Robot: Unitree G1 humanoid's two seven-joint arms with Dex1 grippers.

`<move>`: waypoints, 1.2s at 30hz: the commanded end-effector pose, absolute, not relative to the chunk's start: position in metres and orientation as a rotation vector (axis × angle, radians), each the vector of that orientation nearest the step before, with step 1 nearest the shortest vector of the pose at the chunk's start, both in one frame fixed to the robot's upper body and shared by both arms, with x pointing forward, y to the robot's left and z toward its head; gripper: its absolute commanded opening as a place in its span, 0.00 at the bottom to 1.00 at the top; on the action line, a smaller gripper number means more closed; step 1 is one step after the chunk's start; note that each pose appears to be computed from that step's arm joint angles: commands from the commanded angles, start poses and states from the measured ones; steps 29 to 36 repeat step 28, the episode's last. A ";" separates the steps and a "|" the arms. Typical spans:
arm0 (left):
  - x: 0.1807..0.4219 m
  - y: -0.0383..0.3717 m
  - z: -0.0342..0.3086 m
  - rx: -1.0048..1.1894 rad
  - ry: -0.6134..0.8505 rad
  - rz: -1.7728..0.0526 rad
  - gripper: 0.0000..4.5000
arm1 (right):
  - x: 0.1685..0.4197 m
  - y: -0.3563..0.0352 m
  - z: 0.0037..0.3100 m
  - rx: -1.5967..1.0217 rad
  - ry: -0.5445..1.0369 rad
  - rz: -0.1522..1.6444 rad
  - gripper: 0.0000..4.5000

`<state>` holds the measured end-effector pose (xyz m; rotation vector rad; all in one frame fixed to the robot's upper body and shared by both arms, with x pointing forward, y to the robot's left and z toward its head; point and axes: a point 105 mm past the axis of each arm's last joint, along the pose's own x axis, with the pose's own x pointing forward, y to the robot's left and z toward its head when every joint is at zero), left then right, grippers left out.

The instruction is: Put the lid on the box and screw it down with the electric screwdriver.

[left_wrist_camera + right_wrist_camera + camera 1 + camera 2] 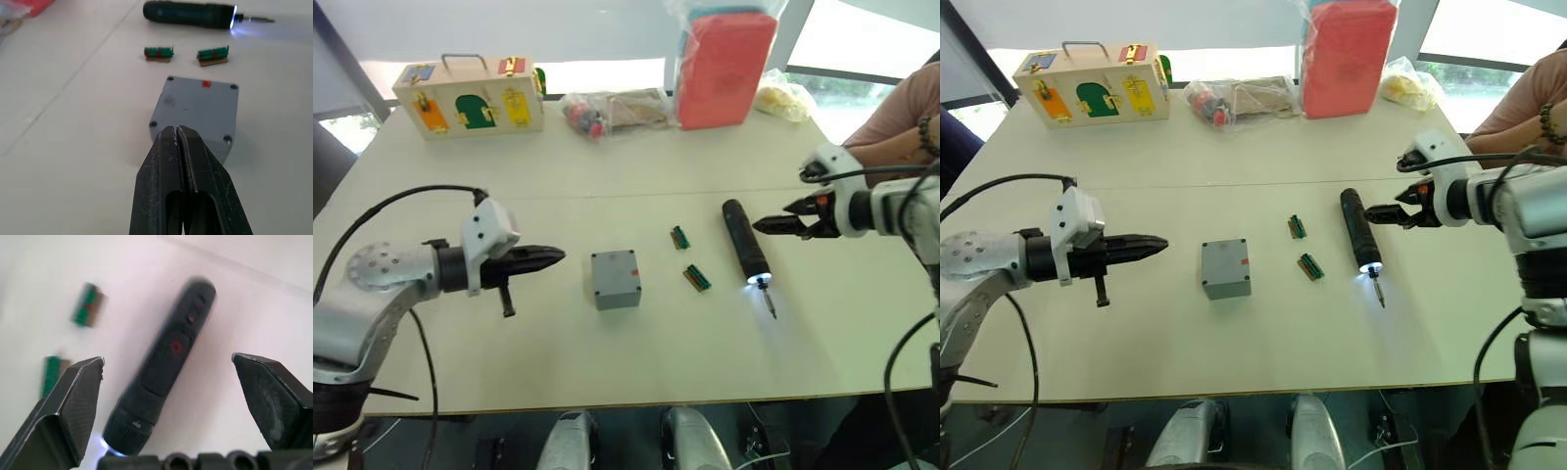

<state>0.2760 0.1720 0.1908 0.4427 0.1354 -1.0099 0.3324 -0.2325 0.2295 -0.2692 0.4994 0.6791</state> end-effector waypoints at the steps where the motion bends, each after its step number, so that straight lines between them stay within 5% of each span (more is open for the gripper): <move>1: 0.275 0.188 0.200 0.489 0.122 -0.939 0.00 | 0.302 -0.213 0.255 -0.328 0.373 0.851 0.98; 6: 0.258 0.218 0.185 0.486 0.247 -0.841 0.24 | 0.255 -0.226 0.250 -0.331 0.397 0.950 1.00; 11: 0.235 0.242 0.180 0.451 0.340 -0.815 0.73 | 0.232 -0.238 0.238 -0.311 0.418 0.957 1.00; 15: 0.222 0.253 0.174 0.424 0.393 -0.811 0.99 | 0.224 -0.244 0.233 -0.302 0.431 0.942 1.00; 36: 0.231 0.255 0.189 0.435 0.329 -0.807 0.99 | 0.223 -0.242 0.227 -0.295 0.427 0.933 1.00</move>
